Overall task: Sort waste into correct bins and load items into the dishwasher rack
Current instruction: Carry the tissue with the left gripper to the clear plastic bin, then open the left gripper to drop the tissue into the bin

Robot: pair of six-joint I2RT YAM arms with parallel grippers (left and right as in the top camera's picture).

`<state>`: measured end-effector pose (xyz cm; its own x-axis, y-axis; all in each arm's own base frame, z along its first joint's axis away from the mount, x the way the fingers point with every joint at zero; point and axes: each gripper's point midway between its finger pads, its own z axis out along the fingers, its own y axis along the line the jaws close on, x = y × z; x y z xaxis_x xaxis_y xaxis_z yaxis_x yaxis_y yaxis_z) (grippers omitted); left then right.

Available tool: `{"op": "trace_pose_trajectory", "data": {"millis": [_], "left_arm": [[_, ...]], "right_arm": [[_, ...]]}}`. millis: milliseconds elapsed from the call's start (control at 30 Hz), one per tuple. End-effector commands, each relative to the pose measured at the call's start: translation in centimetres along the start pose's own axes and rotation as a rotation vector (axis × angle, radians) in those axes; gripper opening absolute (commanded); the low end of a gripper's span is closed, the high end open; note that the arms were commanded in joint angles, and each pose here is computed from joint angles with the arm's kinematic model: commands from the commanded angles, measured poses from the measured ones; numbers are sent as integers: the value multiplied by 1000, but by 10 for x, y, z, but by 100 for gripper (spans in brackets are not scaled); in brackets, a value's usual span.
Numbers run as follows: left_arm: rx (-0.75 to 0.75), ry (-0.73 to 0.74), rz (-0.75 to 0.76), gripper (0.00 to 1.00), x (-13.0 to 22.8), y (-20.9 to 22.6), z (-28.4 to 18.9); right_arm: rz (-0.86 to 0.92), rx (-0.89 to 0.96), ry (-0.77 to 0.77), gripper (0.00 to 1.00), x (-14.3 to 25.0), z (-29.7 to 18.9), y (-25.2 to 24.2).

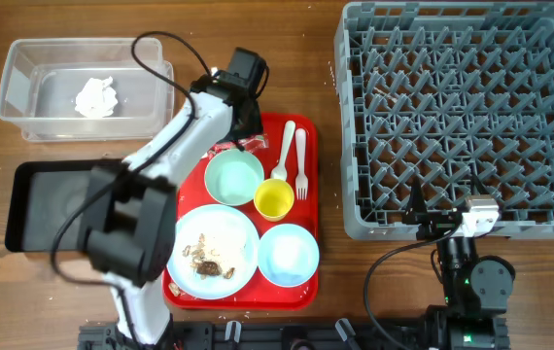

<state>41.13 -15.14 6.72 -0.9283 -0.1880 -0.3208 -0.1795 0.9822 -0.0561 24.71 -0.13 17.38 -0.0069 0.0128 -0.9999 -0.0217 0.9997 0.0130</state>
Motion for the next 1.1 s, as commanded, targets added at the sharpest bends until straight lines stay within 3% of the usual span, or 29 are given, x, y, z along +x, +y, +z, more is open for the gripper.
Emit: {"op": "trace_pose_trajectory", "data": {"millis": [0,167,333,600,767,800,833,867,900,933,1067], "left_arm": [[104,-191,-54,4,-33,-5,-85],[132,-306,-78,4,-46,3,-132],[2,-473,-152,4,-72,42,-162],[-92,-644,-391,4,-135,133,-172],[-135,-659,-522,5,-161,200,-148],[-112,-634,-530,9,-162,205,-139],[-84,-598,-533,20,-160,208,-129],[-68,-575,-534,45,-159,209,-123],[-41,-537,-533,88,-156,208,-114],[-16,-511,-531,100,-154,206,-109],[51,-466,-461,100,-151,188,-102]], "right_arm": [[-13,10,-11,100,-2,0,-2],[-13,10,-11,100,-2,0,-2],[-13,10,-10,100,-2,0,-2],[-13,10,-11,100,-2,0,-2],[-13,10,-11,100,-2,0,-2],[-13,10,-11,100,-2,0,-2],[-13,10,-11,100,-2,0,-2],[-13,10,-10,100,-2,0,-2],[-13,10,-10,100,-2,0,-2],[-13,10,-11,100,-2,0,-2],[-13,10,-10,100,-2,0,-2]]}}
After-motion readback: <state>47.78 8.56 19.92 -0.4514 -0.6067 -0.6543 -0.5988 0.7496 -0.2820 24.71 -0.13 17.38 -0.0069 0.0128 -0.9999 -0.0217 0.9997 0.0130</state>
